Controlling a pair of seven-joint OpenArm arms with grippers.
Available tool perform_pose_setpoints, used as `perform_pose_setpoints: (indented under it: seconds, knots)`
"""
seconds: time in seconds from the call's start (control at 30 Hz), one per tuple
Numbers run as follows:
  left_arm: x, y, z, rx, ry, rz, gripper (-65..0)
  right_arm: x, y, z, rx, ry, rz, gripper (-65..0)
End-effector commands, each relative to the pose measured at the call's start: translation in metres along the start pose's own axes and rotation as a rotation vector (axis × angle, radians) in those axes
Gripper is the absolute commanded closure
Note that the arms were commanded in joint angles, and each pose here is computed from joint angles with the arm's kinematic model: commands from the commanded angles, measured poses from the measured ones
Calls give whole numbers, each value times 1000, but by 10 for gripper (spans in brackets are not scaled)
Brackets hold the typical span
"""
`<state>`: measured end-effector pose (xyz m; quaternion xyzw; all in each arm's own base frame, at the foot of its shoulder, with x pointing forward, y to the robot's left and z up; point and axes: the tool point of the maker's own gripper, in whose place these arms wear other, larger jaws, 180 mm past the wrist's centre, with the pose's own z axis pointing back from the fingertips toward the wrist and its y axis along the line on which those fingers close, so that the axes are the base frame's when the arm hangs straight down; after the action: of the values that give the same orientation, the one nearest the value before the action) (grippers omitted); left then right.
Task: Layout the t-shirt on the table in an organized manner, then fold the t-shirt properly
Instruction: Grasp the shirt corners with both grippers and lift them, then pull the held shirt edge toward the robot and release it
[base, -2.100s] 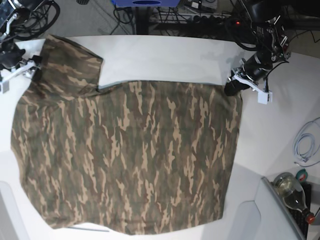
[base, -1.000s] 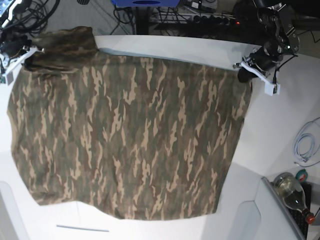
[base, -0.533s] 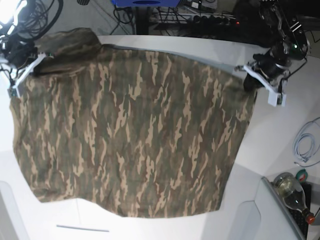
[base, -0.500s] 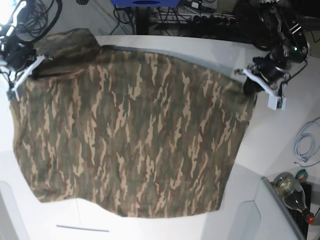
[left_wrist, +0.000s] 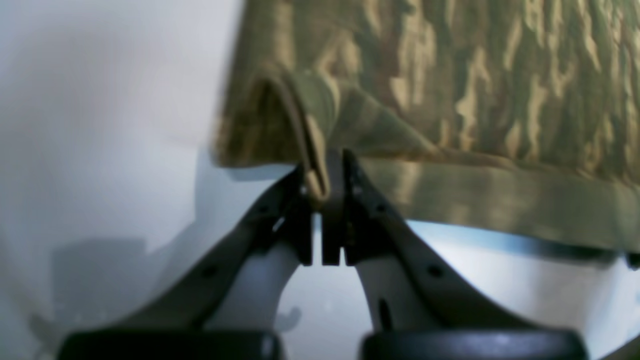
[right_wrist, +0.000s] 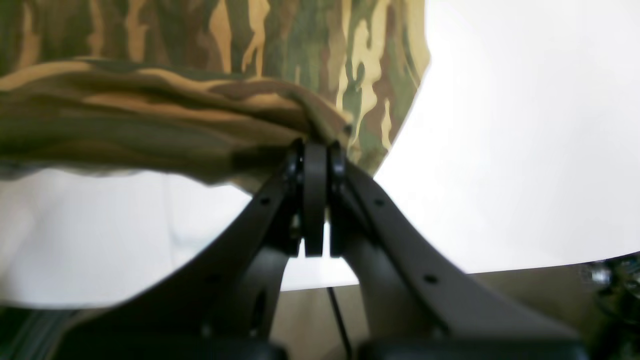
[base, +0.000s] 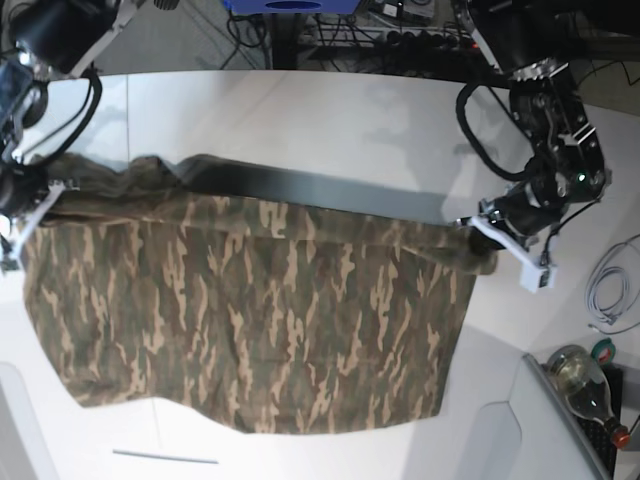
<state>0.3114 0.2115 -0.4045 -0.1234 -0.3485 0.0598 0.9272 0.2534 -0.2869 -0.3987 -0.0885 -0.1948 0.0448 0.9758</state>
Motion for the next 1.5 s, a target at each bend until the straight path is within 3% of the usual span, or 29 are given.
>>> perform_pose_setpoints:
  seconds: [0.0, 0.2, 0.3, 0.4, 0.57, 1.27, 1.37, 1.47]
  knots:
    - [13, 3, -3, 4, -30, 15, 0, 19, -6, 0, -6, -47, 12, -3]
    - [22, 8, -26, 0, -69, 108, 0, 41, 9, -36, 104, -76, 2, -2]
    - [23, 2, -39, -20, -54, 91, 0, 48, 10, -48, 140, -78, -14, -2]
    - [17, -1, -51, -34, -51, 93, 0, 52, 8, -53, 151, -108, -22, -2]
    - [15, 13, -59, 25, -107, 169, 0, 65, 5, -57, 163, -137, -33, -2]
    - [48, 12, -67, 13, -180, 197, 0, 72, 7, -63, 187, -182, -59, -2]
    - [55, 19, -65, 49, -237, 219, 0, 77, 6, -62, 186, -215, -64, -2]
    - [45, 28, -71, 89, -227, 264, 0, 78, 7, -62, 187, -219, -65, -2]
